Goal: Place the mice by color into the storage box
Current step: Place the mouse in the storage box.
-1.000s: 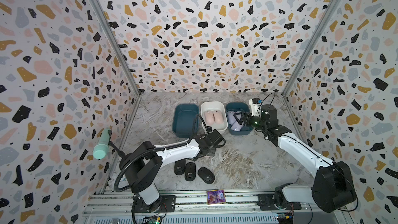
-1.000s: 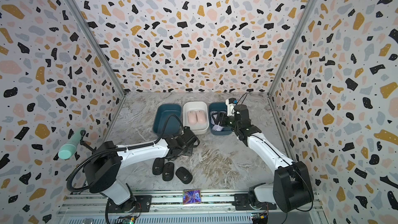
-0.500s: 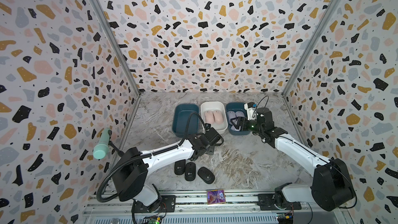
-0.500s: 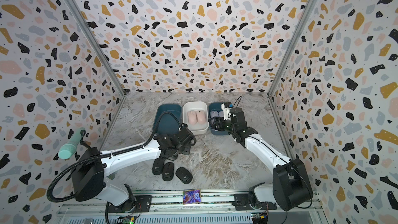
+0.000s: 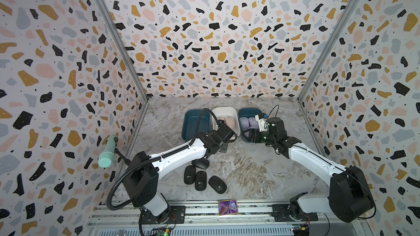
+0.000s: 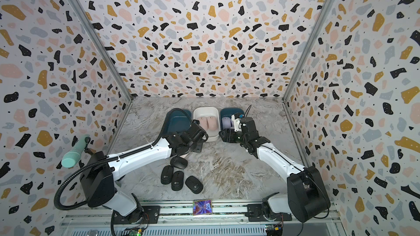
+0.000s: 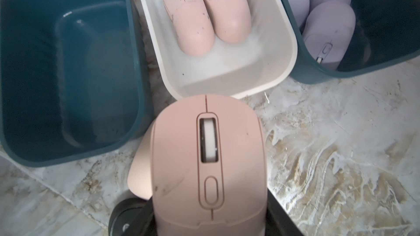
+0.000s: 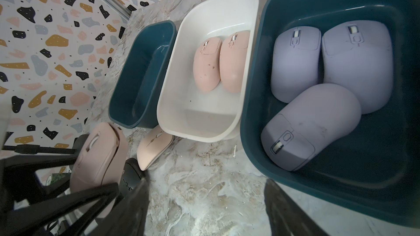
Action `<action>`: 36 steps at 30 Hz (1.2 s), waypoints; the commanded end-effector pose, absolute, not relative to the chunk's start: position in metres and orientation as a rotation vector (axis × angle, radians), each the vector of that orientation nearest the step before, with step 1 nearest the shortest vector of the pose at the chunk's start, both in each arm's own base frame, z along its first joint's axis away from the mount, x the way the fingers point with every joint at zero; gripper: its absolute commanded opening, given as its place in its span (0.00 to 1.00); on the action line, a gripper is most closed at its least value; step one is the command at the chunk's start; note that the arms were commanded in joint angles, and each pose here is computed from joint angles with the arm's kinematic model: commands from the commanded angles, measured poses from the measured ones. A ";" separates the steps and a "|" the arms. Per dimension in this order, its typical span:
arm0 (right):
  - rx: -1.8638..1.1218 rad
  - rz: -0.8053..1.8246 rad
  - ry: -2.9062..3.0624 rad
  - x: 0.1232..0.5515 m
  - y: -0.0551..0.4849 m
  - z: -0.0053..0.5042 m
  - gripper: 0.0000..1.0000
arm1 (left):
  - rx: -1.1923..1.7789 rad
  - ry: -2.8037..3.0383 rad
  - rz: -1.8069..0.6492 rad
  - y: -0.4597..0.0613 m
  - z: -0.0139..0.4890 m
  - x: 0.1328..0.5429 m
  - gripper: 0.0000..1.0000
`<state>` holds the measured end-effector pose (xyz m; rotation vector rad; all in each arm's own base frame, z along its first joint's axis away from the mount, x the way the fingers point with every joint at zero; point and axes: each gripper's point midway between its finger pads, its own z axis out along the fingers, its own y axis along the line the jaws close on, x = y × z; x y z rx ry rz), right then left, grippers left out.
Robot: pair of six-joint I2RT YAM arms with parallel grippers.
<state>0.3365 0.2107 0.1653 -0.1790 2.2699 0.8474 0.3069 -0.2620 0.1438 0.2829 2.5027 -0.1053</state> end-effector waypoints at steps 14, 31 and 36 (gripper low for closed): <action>-0.193 0.864 2.261 0.330 0.211 0.177 0.80 | 0.335 2.486 -0.092 -0.276 0.146 0.404 0.54; -0.204 0.864 2.263 0.328 0.211 0.180 0.80 | 0.382 2.559 -0.126 -0.313 0.101 0.439 0.54; -0.203 0.863 2.268 0.328 0.211 0.178 0.80 | 0.404 2.569 -0.135 -0.325 0.092 0.437 0.54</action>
